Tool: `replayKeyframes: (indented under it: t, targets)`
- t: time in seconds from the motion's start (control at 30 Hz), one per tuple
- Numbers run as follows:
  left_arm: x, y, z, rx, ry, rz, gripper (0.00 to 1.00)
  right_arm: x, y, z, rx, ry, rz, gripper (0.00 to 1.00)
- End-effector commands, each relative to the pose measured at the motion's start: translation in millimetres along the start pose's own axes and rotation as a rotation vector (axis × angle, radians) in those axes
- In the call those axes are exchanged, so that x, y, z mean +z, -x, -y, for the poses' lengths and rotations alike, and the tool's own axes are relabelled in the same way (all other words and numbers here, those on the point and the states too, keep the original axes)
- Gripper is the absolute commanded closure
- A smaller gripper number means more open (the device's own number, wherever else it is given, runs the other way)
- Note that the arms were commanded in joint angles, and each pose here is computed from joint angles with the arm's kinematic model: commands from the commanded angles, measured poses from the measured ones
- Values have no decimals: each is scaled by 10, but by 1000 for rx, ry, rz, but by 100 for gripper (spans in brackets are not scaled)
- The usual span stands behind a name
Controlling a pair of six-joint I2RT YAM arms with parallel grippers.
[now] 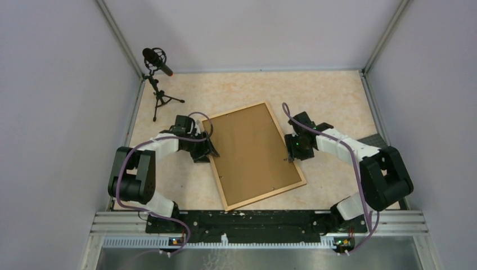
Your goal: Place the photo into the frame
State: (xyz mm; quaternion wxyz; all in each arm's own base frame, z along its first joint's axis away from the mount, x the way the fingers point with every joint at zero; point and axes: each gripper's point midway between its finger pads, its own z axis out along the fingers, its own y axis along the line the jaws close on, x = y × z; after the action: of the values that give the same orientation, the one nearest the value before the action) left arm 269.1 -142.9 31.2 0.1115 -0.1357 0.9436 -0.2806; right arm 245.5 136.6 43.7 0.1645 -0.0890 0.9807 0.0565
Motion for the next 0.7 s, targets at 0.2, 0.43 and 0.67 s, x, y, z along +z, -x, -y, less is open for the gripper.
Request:
replayKeyframes:
  t: [0.2, 0.43, 0.67]
  targets:
    - [77, -44, -177, 10, 49, -1, 41, 196, 132, -181, 6, 42, 45, 49]
    - [75, -65, -183, 10, 47, -4, 41, 282, 140, -140, 22, 6, 55, 53]
    - [81, -82, -178, 6, 39, -9, 41, 342, 69, -81, 29, -36, 40, 59]
